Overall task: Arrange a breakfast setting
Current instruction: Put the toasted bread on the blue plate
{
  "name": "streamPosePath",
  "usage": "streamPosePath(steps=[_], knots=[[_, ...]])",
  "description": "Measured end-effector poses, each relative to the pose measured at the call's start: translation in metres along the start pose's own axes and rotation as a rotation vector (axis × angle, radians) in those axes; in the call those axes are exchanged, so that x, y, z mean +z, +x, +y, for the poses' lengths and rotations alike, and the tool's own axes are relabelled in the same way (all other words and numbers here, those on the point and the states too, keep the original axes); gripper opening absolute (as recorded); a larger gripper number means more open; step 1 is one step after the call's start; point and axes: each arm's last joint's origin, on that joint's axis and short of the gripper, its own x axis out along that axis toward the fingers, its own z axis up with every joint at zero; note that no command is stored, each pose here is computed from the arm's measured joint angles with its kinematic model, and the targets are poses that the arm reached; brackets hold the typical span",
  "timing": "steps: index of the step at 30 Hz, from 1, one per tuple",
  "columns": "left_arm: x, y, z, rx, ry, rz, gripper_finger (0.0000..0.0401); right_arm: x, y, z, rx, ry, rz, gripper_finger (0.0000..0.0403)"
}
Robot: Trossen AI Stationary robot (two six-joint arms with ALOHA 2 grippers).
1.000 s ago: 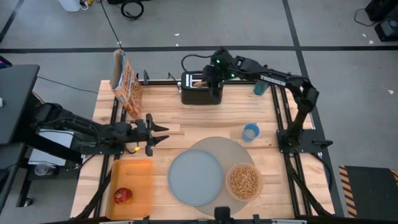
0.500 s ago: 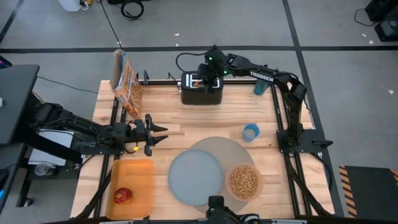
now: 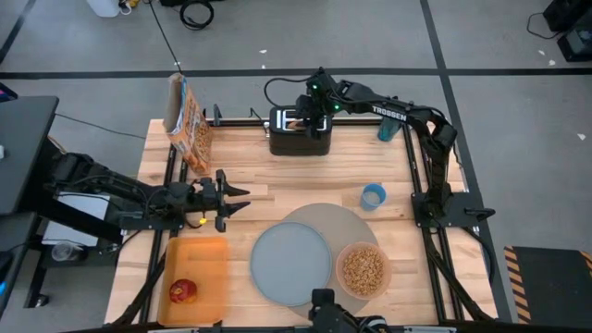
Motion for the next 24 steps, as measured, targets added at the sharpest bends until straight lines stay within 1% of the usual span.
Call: streamPosePath(steps=[5, 10, 15, 24], knots=[[0.000, 0.000, 0.000, 0.000, 0.000, 0.003, 0.0155, -0.001, 0.000, -0.002, -0.007, 0.002, 0.001, 0.0122], [0.000, 0.000, 0.000, 0.000, -0.001, 0.004, 0.0155, -0.011, 0.009, 0.003, -0.006, -0.002, 0.025, 0.0122], [0.000, 0.000, 0.000, 0.000, 0.000, 0.005, 0.0155, -0.013, 0.013, 0.004, -0.020, -0.007, 0.020, 0.0118], [-0.001, 0.000, 0.000, 0.000, 0.000, 0.005, 0.0155, -0.013, 0.012, 0.002, -0.026, 0.001, 0.014, 0.0080]])
